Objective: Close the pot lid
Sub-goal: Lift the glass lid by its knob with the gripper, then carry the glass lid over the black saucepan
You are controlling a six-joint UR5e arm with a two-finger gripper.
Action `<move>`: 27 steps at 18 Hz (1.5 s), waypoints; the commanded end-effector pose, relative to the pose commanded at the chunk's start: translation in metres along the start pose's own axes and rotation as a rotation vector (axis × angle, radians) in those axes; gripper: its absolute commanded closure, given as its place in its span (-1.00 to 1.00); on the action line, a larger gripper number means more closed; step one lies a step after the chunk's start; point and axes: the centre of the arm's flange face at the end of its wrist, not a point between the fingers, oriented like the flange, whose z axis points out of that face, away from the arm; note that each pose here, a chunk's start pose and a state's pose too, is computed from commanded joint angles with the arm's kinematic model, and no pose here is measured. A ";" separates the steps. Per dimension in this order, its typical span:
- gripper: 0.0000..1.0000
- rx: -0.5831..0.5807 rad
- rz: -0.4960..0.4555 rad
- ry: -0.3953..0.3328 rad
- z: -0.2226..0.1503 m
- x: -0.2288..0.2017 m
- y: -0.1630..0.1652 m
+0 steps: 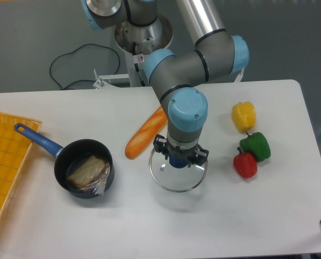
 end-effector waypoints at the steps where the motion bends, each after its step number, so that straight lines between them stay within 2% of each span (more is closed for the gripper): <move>1: 0.45 -0.001 0.000 0.001 0.000 0.000 0.000; 11: 0.50 0.010 -0.009 -0.009 -0.015 0.010 0.008; 16: 0.50 0.021 -0.013 -0.020 -0.029 0.026 0.022; 20: 0.50 0.034 -0.067 -0.030 -0.042 0.039 0.029; 27: 0.49 0.053 -0.114 -0.046 -0.050 0.077 0.020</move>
